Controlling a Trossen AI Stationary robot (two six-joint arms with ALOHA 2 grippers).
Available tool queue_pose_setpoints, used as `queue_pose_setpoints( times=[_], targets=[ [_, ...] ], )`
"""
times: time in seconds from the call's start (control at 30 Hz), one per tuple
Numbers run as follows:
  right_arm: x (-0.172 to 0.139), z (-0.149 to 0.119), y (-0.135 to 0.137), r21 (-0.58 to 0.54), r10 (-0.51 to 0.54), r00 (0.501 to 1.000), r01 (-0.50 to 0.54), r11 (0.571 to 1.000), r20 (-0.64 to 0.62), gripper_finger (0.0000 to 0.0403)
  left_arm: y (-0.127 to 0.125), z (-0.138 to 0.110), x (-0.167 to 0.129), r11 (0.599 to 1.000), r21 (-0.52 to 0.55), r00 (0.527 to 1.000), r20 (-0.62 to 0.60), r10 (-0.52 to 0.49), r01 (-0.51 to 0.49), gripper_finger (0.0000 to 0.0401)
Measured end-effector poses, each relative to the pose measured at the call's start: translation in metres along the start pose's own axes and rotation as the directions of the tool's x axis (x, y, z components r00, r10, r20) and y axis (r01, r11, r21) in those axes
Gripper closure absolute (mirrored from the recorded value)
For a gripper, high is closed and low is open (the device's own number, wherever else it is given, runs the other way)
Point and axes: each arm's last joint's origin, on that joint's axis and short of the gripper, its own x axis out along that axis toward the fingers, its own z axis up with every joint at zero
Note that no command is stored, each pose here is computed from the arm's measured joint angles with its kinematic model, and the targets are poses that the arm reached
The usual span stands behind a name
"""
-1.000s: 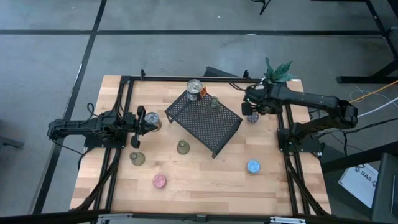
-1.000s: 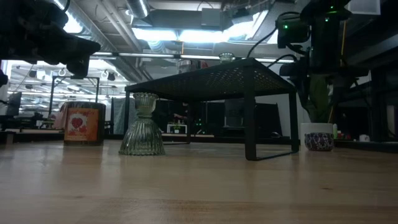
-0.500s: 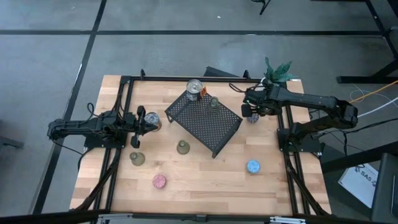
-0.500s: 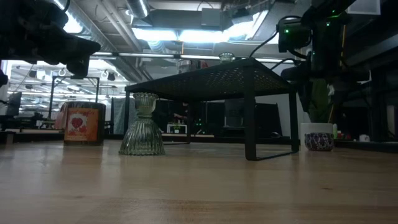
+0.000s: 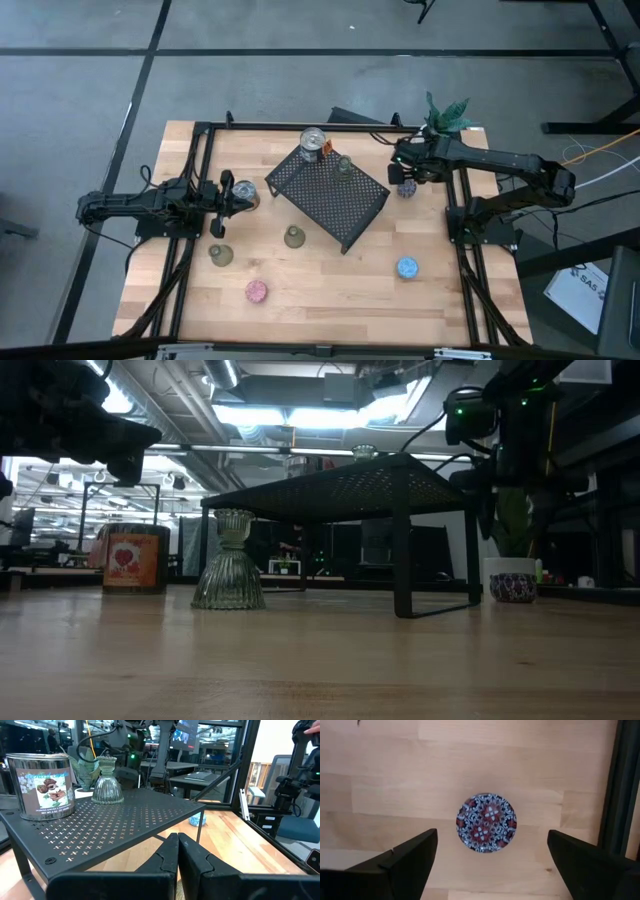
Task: Pick & Place candle stick holders
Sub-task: Put the dark red scented candle on the shelf
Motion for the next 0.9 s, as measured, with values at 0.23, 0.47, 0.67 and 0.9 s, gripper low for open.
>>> queue_pose_setpoints(
  times=[0.23, 0.47, 0.67, 0.9],
  targets=[
    [0.006, 0.004, 0.001, 0.016, -0.023, 1.000, 0.024, 1.000, -0.010, 0.0022, 0.000, 0.000, 0.000, 1.000, 0.000, 1.000, 0.000, 0.000, 0.000, 0.0400],
    [0.014, 0.010, 0.003, 0.005, -0.039, 0.999, 0.039, 0.999, -0.014, 0.0021, 0.000, 0.000, 0.000, 1.000, 0.000, 1.000, 0.000, 0.000, 0.000, 0.0400],
    [0.021, 0.013, 0.004, 0.017, -0.054, 0.998, 0.055, 0.998, -0.045, 0.0021, 0.000, 0.000, 0.000, 1.000, 0.000, 1.000, 0.000, 0.000, 0.000, 0.0400],
    [0.032, 0.017, 0.006, 0.028, -0.076, 0.993, 0.079, 0.997, -0.095, 0.0021, 0.000, 0.000, 0.000, 1.000, 0.000, 1.000, 0.000, 0.000, 0.000, 0.0400]
  ],
)
